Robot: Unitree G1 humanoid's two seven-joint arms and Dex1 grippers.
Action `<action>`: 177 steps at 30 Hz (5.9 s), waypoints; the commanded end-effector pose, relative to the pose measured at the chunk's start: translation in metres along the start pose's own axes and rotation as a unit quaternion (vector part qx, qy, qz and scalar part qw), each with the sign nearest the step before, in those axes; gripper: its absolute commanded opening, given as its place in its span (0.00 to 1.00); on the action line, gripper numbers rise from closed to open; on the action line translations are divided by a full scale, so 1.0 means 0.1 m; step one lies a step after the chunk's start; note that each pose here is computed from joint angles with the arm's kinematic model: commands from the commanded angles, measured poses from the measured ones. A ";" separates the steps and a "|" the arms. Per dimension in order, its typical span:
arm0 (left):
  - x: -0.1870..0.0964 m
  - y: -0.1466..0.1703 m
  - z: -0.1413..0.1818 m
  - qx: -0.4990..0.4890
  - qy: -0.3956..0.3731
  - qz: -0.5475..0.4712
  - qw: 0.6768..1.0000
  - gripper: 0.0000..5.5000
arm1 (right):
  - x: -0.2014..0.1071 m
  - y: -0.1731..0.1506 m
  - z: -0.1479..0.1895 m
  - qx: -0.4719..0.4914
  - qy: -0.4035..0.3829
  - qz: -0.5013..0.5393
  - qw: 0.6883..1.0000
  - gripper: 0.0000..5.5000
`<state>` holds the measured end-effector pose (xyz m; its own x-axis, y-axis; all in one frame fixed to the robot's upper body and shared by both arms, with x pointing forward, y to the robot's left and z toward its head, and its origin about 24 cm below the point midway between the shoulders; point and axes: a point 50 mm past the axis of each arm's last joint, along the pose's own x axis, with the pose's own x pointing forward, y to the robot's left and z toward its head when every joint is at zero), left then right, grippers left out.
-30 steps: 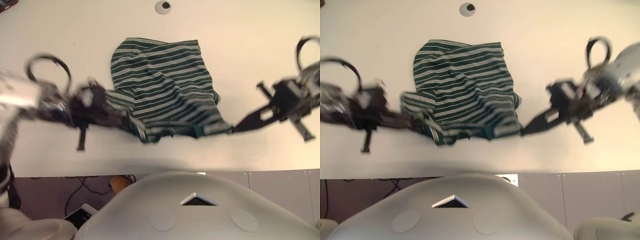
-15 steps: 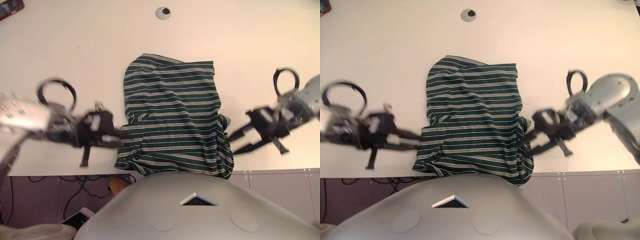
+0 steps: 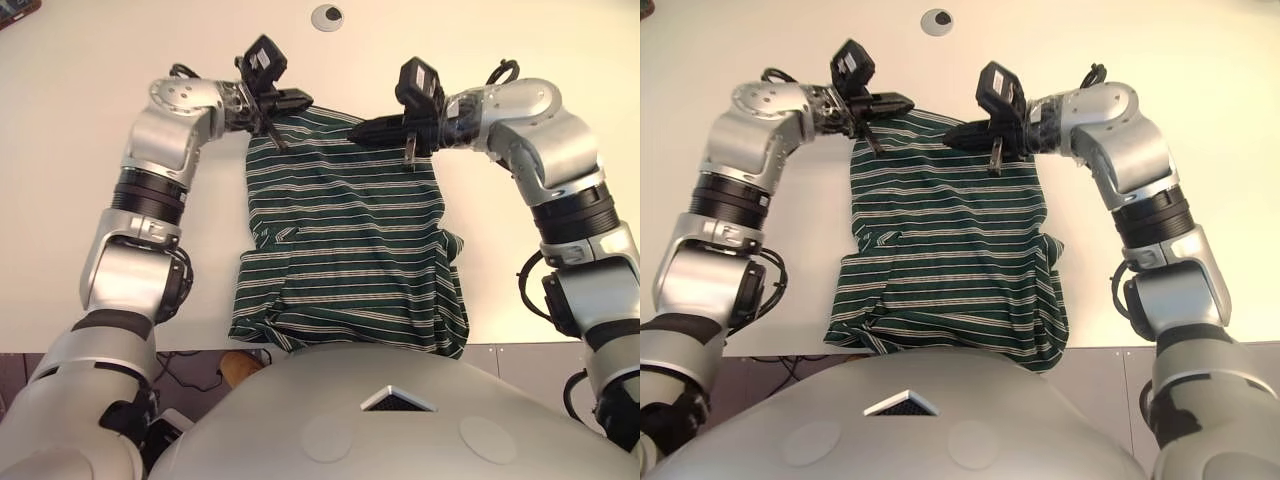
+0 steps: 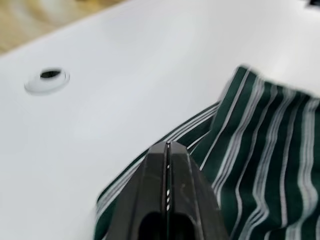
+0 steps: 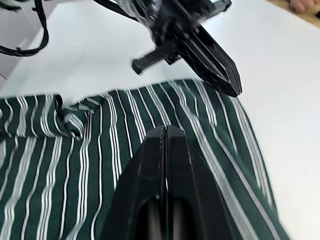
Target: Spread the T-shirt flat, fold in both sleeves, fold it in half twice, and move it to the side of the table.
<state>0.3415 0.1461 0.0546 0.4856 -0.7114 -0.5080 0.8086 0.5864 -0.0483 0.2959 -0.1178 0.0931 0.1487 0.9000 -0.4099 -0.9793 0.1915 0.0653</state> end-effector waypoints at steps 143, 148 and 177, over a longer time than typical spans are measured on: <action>-0.80 -0.95 -0.62 -0.014 0.008 0.079 0.997 0.21 | 0.46 -0.33 -0.88 -0.025 0.175 -0.202 0.963 0.16; -0.96 -0.79 -0.74 -0.053 0.014 0.126 0.990 0.34 | 0.43 -0.31 -0.94 -0.026 0.182 -0.202 0.962 0.16; -1.10 -0.58 -0.97 -0.118 -0.019 0.167 0.979 0.01 | 0.47 -0.33 -0.94 -0.047 0.186 -0.205 0.960 0.16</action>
<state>0.2046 0.2164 0.0239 0.6703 -0.5144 -0.5348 0.5679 0.8195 -0.0765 0.3385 -0.1032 0.0163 0.5383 0.6289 -0.5610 -0.8408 0.4457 -0.3072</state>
